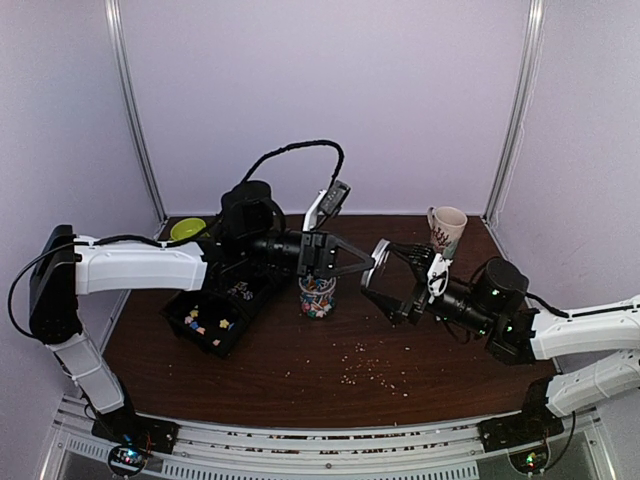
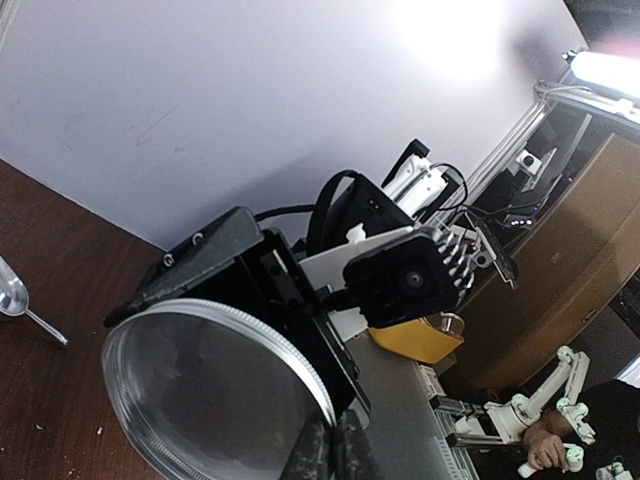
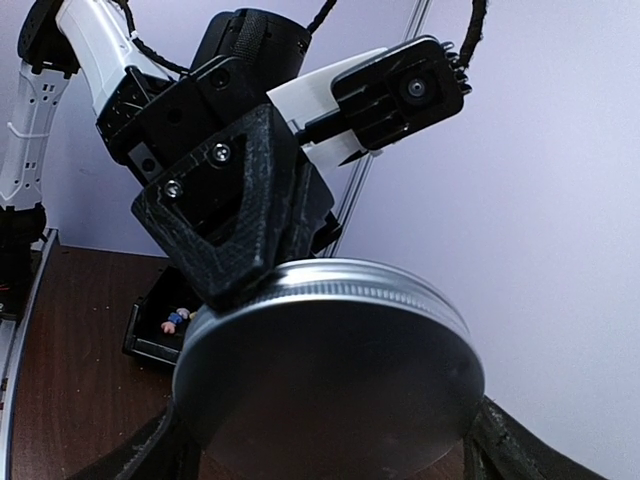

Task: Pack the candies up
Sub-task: Pass from the left arm to the right, then move to the center of the board.

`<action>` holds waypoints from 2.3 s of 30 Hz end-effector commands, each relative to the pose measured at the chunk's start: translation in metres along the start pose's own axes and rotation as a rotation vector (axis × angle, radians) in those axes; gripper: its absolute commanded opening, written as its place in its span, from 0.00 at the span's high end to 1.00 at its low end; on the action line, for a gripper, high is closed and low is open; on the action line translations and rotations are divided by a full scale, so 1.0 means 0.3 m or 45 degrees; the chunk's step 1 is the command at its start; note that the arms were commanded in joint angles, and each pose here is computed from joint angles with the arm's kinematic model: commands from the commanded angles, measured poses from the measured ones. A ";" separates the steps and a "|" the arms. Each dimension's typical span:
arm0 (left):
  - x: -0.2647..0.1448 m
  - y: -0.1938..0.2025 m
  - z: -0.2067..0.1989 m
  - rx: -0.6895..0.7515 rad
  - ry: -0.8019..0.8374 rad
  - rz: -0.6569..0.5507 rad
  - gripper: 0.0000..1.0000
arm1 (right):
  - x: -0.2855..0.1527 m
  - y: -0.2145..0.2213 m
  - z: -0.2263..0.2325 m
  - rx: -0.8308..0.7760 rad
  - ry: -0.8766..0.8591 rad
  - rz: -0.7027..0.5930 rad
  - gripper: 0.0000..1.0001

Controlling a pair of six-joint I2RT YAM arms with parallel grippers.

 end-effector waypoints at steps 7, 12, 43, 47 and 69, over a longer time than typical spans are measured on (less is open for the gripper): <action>-0.040 -0.021 -0.020 0.091 -0.097 0.004 0.45 | 0.009 -0.023 -0.017 0.000 0.072 0.058 0.16; -0.155 -0.041 -0.021 0.155 -0.348 0.006 0.09 | -0.010 -0.031 -0.040 -0.001 0.170 0.134 0.16; -0.419 0.214 0.480 -0.231 -0.947 0.010 0.08 | -0.027 -0.117 -0.070 0.119 0.251 0.389 0.16; -0.402 0.229 0.517 -0.256 -0.910 0.020 0.11 | -0.022 -0.120 -0.073 0.120 0.264 0.398 0.16; -0.219 0.340 0.501 -0.278 -0.636 0.090 0.16 | -0.025 -0.138 -0.081 0.090 0.286 0.495 0.15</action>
Point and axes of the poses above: each gripper's point midway between its finger pads, its own x axis out along the fingers, its own z axis along the line the jaws close on, y = z × x, the point moved 9 cm from there along -x, back along the fingers, and after that the axes turned 15 degrees about x, right-handed, at the moved point
